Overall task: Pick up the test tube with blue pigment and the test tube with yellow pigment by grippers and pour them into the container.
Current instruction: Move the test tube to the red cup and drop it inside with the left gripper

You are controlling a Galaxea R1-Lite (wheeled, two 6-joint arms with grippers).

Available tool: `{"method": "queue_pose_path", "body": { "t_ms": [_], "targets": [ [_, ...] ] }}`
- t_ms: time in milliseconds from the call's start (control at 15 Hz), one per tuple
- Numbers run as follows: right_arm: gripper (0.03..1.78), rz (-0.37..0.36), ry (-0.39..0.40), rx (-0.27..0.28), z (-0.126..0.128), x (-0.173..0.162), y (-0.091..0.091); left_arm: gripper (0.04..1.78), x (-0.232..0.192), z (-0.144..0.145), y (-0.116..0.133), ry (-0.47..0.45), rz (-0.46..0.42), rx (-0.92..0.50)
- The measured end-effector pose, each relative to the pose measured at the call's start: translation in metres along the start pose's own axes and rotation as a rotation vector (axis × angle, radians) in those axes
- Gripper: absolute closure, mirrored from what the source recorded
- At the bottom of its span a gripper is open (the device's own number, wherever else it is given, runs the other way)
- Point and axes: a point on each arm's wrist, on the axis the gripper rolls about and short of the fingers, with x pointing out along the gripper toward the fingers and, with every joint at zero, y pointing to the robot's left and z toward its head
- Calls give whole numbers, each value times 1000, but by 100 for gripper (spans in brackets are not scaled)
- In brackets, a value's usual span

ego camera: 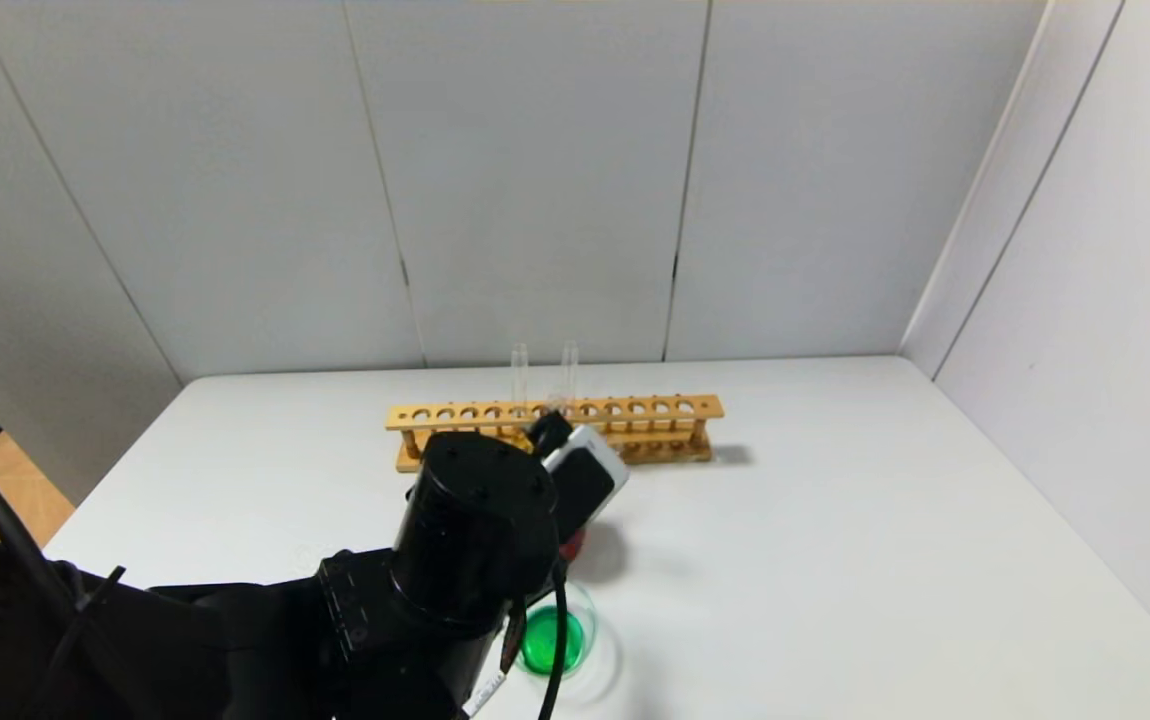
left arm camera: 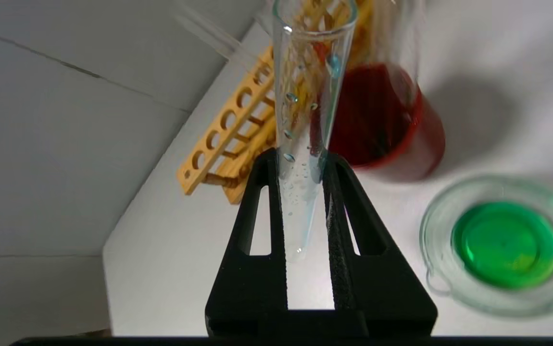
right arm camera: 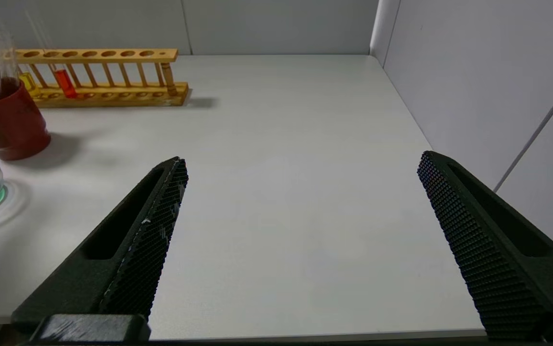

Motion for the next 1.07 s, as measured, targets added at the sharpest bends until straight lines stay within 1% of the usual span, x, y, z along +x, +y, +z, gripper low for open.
{"method": "queue_pose_path", "body": {
  "t_ms": [133,333,400,600,733,1067],
  "targets": [
    [6,0,0,0,0,0,0,152,3,4,9,-48,43,-141],
    [6,0,0,0,0,0,0,152,5,6,15,-80,59,-302],
    [6,0,0,0,0,0,0,152,5,6,15,-87,52,-342],
    [6,-1,0,0,0,0,0,152,5,10,17,-121,-8,-472],
    [6,0,0,0,0,0,0,152,5,10,18,-124,-45,-556],
    [6,0,0,0,0,0,0,152,21,4,24,-116,-78,-649]
  ]
}}
